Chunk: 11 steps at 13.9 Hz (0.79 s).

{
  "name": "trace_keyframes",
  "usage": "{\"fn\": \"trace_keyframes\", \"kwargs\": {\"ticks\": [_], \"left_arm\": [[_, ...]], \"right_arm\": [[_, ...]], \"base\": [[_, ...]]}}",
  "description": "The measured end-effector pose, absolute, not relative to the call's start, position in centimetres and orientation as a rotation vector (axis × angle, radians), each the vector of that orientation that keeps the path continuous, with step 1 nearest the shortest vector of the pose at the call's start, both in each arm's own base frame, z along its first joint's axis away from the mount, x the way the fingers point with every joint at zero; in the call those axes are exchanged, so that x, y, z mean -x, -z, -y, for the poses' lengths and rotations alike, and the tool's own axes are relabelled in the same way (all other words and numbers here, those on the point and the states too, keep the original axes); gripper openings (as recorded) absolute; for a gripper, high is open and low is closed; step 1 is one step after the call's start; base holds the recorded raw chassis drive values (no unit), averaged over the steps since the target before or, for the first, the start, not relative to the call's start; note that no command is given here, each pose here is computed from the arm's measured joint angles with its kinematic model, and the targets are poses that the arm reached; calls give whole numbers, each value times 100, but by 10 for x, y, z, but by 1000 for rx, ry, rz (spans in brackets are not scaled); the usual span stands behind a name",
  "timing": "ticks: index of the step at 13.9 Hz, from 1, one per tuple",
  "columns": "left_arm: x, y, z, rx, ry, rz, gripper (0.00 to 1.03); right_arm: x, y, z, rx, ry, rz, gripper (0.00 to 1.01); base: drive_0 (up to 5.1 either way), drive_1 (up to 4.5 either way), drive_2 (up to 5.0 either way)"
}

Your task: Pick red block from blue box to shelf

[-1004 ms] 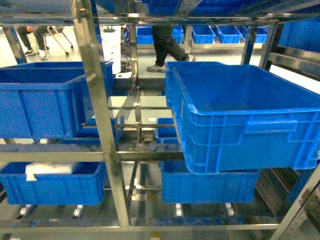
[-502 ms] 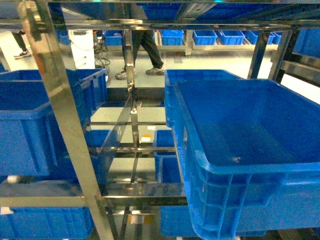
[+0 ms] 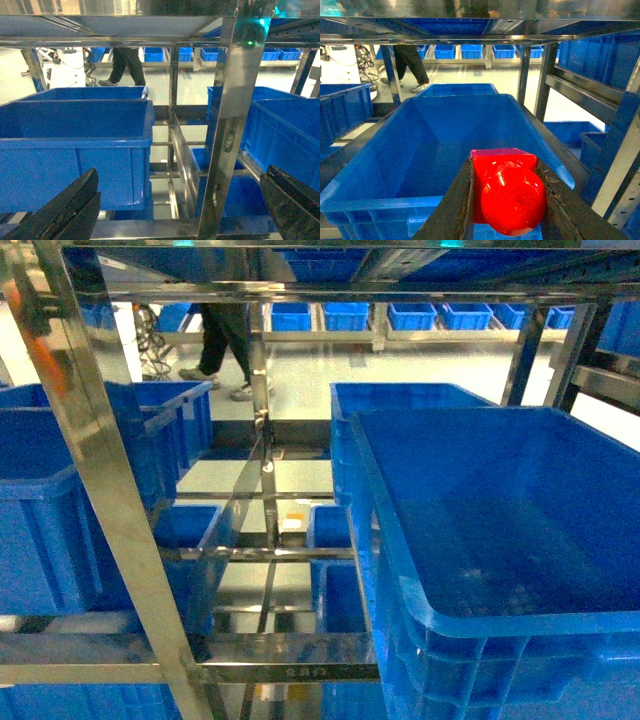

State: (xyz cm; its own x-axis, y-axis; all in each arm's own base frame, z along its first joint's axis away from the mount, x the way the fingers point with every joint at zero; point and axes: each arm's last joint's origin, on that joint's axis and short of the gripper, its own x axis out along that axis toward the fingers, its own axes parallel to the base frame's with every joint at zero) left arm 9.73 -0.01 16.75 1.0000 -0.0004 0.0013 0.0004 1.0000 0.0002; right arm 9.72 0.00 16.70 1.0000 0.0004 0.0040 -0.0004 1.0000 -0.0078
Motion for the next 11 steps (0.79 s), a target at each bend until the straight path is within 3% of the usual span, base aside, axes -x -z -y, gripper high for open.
{"fn": "trace_keyframes", "kwargs": {"ticks": [11], "left_arm": [[-97,-167,0,-1,0,1,98]], "right_arm": [[-97,-167,0,8,0,4,26]], "base": [[0,0,0]]}}
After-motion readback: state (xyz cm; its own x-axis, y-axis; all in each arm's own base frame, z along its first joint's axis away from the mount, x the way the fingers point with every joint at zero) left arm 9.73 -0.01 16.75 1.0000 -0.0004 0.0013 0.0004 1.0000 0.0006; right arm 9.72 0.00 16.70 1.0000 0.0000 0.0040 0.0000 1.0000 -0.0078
